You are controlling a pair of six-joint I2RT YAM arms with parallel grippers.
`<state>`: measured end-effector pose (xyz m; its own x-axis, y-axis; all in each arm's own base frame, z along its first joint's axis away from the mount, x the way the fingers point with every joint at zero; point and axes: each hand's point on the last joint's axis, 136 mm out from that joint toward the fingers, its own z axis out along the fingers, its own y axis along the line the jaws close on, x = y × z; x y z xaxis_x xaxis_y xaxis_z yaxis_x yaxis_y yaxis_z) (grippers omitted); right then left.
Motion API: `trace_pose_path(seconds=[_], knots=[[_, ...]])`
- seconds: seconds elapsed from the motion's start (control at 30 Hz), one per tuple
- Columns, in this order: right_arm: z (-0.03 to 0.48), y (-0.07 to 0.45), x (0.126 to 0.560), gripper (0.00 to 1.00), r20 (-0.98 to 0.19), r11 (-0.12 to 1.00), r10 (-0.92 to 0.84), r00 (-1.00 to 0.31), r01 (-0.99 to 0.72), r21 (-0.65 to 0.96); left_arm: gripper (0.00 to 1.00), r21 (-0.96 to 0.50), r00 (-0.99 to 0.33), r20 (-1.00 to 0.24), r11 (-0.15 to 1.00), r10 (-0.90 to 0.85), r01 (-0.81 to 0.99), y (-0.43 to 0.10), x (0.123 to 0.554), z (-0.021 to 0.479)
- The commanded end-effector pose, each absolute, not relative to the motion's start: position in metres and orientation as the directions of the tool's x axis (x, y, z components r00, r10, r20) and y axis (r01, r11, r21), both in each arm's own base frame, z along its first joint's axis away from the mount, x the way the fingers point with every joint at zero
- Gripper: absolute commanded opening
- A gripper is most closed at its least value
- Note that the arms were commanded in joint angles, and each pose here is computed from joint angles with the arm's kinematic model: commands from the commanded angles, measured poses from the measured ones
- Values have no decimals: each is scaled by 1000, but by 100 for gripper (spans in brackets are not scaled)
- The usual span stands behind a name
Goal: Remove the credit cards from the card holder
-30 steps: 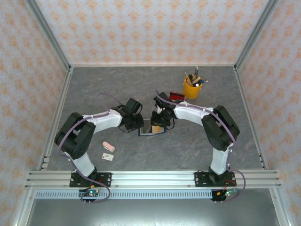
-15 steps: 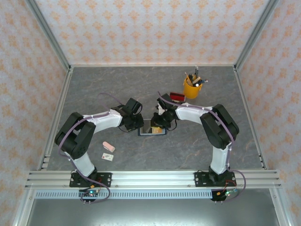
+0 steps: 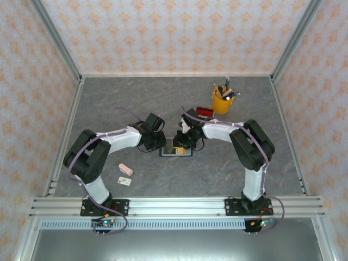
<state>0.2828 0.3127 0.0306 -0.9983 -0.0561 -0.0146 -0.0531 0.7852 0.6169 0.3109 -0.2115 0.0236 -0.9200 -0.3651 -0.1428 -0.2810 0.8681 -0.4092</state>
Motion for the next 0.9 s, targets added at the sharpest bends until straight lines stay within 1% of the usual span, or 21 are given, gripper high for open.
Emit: trace_pose_path(seconds=[0.0,0.2,0.33,0.53,0.7,0.8,0.87], knots=[[18,312,275,16,11,784,-81,-997,-57,618,10,-316,-922,-89,889,-376,-332,-194,293,-7],[18,305,277,9,2,795,-68,-998,-53,604,10,-310,-921,-94,890,-379,-334,-192,293,-5],[20,296,277,5,-6,802,-54,-999,-47,596,13,-311,-917,-107,889,-383,-335,-190,296,1],[23,284,275,3,-18,810,-45,-999,-47,584,15,-326,-917,-120,887,-381,-326,-188,300,11],[29,287,273,4,-15,790,-44,-999,-44,611,15,-350,-918,-125,883,-376,-314,-191,303,18],[33,289,273,6,-15,779,-35,-999,-37,626,14,-364,-918,-128,879,-375,-308,-193,304,22],[35,289,274,10,-20,777,-28,-999,-35,629,14,-367,-917,-139,879,-375,-304,-193,304,26]])
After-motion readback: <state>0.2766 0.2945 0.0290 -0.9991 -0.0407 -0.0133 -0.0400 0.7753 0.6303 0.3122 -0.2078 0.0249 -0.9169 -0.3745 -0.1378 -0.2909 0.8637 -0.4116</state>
